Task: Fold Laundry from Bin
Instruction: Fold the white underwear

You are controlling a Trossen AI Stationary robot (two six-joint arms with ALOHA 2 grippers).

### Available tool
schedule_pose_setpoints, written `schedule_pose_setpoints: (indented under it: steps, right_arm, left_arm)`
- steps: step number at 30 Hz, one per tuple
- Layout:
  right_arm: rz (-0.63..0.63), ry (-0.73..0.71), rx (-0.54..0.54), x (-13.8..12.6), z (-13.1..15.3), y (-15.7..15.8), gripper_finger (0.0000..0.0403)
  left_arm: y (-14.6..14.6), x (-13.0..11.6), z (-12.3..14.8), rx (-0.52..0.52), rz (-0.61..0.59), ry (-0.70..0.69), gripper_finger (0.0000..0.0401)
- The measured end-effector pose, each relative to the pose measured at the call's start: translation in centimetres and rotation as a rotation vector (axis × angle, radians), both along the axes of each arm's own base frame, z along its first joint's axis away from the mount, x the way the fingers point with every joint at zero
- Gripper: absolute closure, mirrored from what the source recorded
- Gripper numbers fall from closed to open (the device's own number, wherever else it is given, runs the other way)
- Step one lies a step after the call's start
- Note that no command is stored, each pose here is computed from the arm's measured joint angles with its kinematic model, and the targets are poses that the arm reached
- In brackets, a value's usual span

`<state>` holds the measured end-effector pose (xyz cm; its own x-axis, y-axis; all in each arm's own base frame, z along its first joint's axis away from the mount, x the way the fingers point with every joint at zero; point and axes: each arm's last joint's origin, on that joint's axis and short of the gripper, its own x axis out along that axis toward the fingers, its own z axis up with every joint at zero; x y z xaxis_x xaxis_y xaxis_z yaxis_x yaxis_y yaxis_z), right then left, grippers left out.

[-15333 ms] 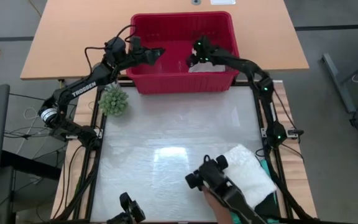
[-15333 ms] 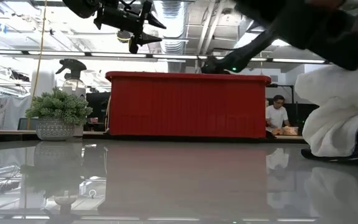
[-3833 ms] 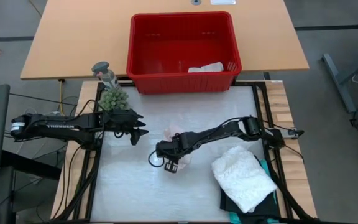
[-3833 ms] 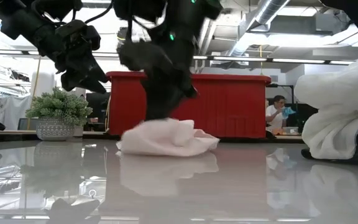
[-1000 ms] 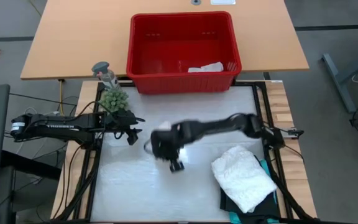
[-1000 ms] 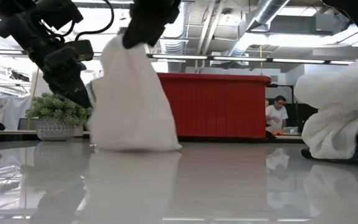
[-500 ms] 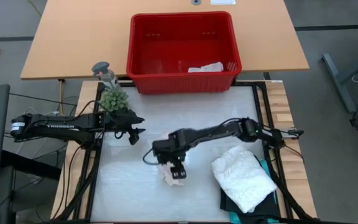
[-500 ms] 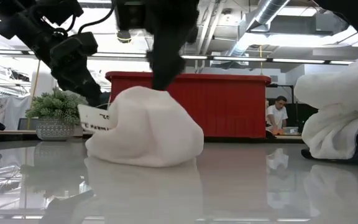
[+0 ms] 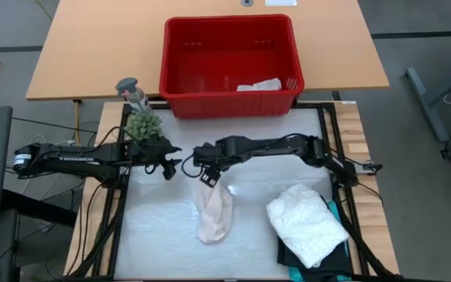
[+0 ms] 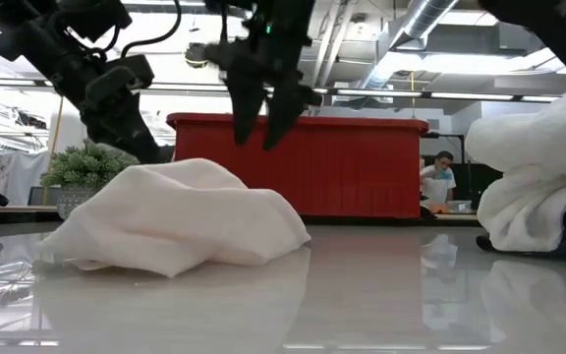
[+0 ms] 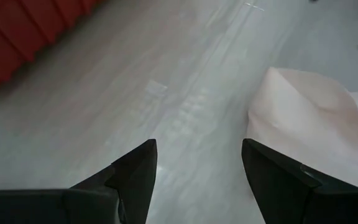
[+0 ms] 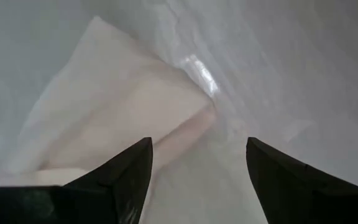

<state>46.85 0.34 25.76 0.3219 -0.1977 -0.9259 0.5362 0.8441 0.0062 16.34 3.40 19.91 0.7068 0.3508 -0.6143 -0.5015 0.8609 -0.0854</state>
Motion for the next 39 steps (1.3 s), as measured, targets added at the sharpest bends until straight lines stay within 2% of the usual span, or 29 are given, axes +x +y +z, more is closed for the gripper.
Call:
schedule_pose_setpoints:
  steps: [4, 9, 13, 17, 23, 29, 31, 33, 35, 38, 39]
  right_arm:
    - [0.006, 0.032, 0.011, 0.2, -1.0, -0.4, 0.0121]
    - [0.013, -0.016, 0.009, 0.6, -1.2, -0.5, 0.0121]
    - [-0.004, -0.034, 0.041, 0.9, -2.8, -0.3, 0.0121]
    - [-0.035, 0.014, 0.065, 0.5, -4.9, 0.2, 0.0121]
    - [-0.053, -0.046, 0.074, 0.9, -5.8, -0.2, 0.0121]
    - [-0.079, -0.047, 0.129, 0.7, -8.0, -0.5, 0.0131]
    - [-0.077, -0.040, 0.134, 0.7, -8.3, -0.5, 0.0149]
    - [-0.067, -0.050, 0.131, 0.8, -8.2, -0.4, 0.0187]
    - [-0.060, -0.065, 0.129, 0.9, -8.0, -0.4, 0.0248]
    - [-0.028, -0.092, 0.119, 1.0, -7.6, -0.5, 0.0362]
    - [-0.015, -0.110, 0.114, 1.1, -7.2, -0.5, 0.0379]
  left_arm:
    - [0.0, -0.1, -0.1, -0.002, 0.000, 0.013, 0.0176]
    - [0.0, -0.1, -0.1, 0.001, -0.003, 0.021, 0.0176]
    - [0.0, -0.1, -0.2, 0.011, -0.012, 0.027, 0.0176]
    - [0.0, -0.2, -0.2, 0.009, -0.012, 0.036, 0.0176]
    - [0.0, -0.3, -0.3, 0.007, -0.012, 0.050, 0.0176]
    - [0.0, -0.3, -0.3, 0.007, -0.012, 0.050, 0.0176]
    - [0.0, -0.3, -0.3, 0.007, -0.012, 0.050, 0.0176]
    - [0.0, -0.3, -0.3, 0.008, -0.012, 0.049, 0.0176]
    - [0.0, -0.3, -0.3, 0.013, -0.006, 0.051, 0.0176]
    - [0.0, -0.3, -0.3, 0.019, 0.001, 0.052, 0.0176]
    - [0.0, -0.3, -0.3, 0.019, 0.001, 0.052, 0.0176]
